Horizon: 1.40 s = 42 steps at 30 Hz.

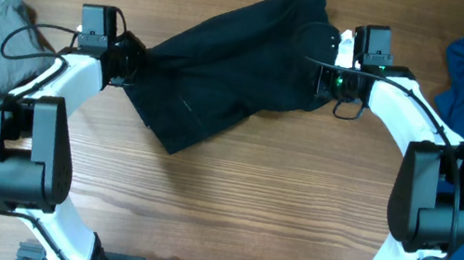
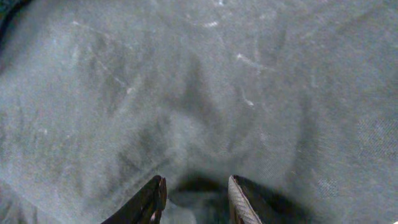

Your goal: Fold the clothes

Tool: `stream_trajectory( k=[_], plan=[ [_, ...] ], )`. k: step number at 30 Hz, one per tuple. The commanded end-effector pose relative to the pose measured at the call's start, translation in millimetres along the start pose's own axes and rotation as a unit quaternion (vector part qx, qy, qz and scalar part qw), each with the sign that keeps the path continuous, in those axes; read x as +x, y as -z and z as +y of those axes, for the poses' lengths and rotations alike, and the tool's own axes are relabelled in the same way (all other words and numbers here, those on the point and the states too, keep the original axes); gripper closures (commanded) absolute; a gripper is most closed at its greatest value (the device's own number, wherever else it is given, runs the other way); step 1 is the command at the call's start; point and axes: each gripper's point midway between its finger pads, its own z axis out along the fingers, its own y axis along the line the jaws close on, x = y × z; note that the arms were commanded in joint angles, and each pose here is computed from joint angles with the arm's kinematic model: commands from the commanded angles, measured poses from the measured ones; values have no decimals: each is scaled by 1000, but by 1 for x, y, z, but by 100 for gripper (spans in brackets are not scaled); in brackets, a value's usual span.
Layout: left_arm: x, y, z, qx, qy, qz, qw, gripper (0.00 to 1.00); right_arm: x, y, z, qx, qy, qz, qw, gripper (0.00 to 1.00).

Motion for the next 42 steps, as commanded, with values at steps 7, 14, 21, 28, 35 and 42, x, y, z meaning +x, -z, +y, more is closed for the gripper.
stream_trajectory(
  k=[7, 14, 21, 28, 35, 42],
  plan=[
    [-3, 40, -11, 62, 17, 49, 997, 0, 10, -8, -6, 15, 7, 18, 1000, 61],
    [-8, 72, 41, -10, 86, 64, 994, 0, -9, 2, 19, -47, 17, -14, 999, 62],
    [2, 81, 71, -54, 130, 93, 986, 0, -57, 43, 41, -72, 46, -102, 991, 62],
    [43, 65, 67, -81, 76, 131, 985, 0, -76, 35, 27, -35, 50, -140, 988, 62],
    [84, 34, 64, -94, 44, 174, 979, 0, -58, 2, 14, -25, 40, -102, 994, 61],
    [117, 21, 57, -105, 7, 207, 973, 0, -21, -31, 0, -15, 20, -30, 999, 62]
  ],
)
